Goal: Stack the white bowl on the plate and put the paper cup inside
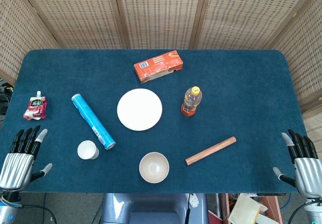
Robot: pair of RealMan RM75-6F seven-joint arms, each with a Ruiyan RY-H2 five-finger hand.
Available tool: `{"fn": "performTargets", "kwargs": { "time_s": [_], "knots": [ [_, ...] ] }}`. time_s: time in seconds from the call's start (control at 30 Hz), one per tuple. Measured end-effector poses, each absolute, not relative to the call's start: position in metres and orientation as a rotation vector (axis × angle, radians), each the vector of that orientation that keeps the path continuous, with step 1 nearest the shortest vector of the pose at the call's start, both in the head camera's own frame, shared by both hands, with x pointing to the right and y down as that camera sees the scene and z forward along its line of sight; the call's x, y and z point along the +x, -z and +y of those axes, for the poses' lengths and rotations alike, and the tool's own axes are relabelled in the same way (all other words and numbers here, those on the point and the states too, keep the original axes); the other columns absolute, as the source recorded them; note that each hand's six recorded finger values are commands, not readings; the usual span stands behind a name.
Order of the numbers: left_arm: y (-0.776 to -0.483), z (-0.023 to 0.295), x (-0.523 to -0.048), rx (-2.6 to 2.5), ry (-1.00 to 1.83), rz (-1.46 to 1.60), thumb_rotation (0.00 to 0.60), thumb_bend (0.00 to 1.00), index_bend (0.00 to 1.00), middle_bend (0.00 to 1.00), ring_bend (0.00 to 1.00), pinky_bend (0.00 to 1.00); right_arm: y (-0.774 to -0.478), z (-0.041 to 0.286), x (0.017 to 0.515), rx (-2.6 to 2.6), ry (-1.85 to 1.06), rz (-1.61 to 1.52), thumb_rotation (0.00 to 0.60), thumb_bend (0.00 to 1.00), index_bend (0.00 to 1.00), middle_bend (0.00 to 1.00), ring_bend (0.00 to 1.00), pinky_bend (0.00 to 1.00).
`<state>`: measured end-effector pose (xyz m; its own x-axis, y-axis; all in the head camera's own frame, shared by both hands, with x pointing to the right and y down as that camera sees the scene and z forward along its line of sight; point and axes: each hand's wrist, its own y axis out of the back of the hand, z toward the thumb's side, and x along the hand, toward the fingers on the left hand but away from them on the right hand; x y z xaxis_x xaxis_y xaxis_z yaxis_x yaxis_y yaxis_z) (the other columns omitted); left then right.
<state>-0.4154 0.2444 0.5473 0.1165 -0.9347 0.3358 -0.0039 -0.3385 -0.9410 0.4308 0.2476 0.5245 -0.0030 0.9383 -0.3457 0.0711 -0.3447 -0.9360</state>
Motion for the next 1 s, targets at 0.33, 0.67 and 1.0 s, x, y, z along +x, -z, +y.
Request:
{"fn": "performTargets", "kwargs": {
  "time_s": [0.33,0.67,1.0],
  "knots": [
    [-0.5453,0.2457,-0.4150,-1.530,1.346,0.961,0.600,0.10,0.00,0.00,0.00,0.00,-0.5221,0.2494,0.4296,-1.512,-1.435,-1.087,0.600,0.17,0.00,0.00,0.00,0.00],
    [-0.5472,0.2449,-0.4141,-1.542,1.344,0.956,0.600,0.10,0.00,0.00,0.00,0.00,-0.5232,0.2485,0.4299,-1.511,-1.441,-1.087,0.600,0.17,0.00,0.00,0.00,0.00],
    [-0.5457,0.2450,-0.4122,-1.548,1.332,0.954,0.600,0.10,0.00,0.00,0.00,0.00,-0.5221,0.2491,0.4334,-1.507,-1.445,-1.100,0.600,0.17,0.00,0.00,0.00,0.00]
  ]
}}
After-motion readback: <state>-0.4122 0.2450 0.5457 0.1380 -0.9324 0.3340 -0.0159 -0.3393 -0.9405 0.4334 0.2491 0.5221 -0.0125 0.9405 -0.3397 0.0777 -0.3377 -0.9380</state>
